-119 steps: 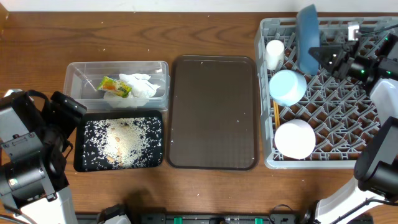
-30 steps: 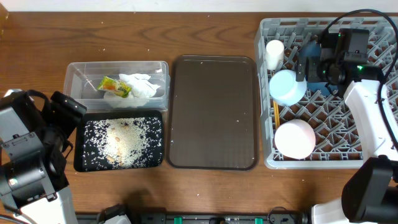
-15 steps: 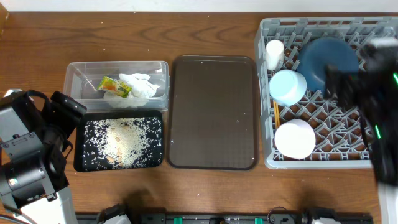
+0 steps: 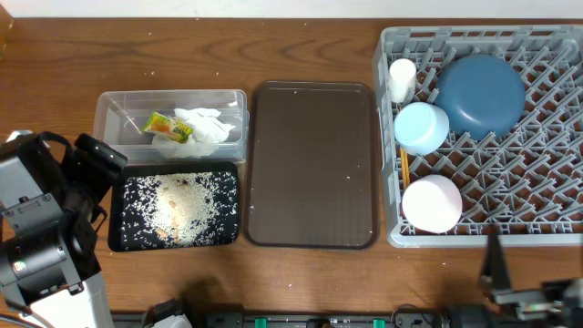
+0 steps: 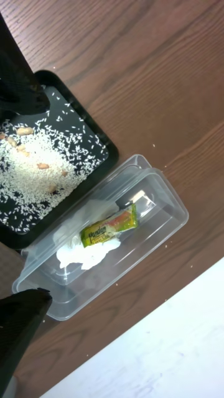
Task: Sort waste into correct bins and load items into the dishwasher rack
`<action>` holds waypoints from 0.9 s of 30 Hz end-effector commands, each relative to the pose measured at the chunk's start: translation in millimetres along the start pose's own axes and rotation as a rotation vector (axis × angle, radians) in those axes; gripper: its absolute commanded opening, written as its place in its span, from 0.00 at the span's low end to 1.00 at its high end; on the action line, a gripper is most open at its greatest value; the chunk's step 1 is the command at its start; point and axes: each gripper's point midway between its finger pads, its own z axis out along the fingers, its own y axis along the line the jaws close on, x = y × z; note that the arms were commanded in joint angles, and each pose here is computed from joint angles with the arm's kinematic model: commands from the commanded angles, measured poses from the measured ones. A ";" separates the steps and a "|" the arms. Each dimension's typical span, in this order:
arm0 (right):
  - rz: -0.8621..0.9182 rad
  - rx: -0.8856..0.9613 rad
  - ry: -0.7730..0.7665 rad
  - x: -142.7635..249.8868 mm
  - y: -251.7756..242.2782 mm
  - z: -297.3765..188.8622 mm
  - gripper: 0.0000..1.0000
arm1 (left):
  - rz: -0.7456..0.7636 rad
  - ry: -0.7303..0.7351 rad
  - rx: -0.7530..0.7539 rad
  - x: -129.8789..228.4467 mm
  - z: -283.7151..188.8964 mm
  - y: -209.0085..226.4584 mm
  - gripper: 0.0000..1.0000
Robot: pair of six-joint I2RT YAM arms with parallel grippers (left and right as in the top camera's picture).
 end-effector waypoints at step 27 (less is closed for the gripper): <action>0.054 -0.077 0.186 256.6 33.3 75.3 0.99 | 0.002 -0.007 -0.001 -2.2 -1.4 0.5 0.91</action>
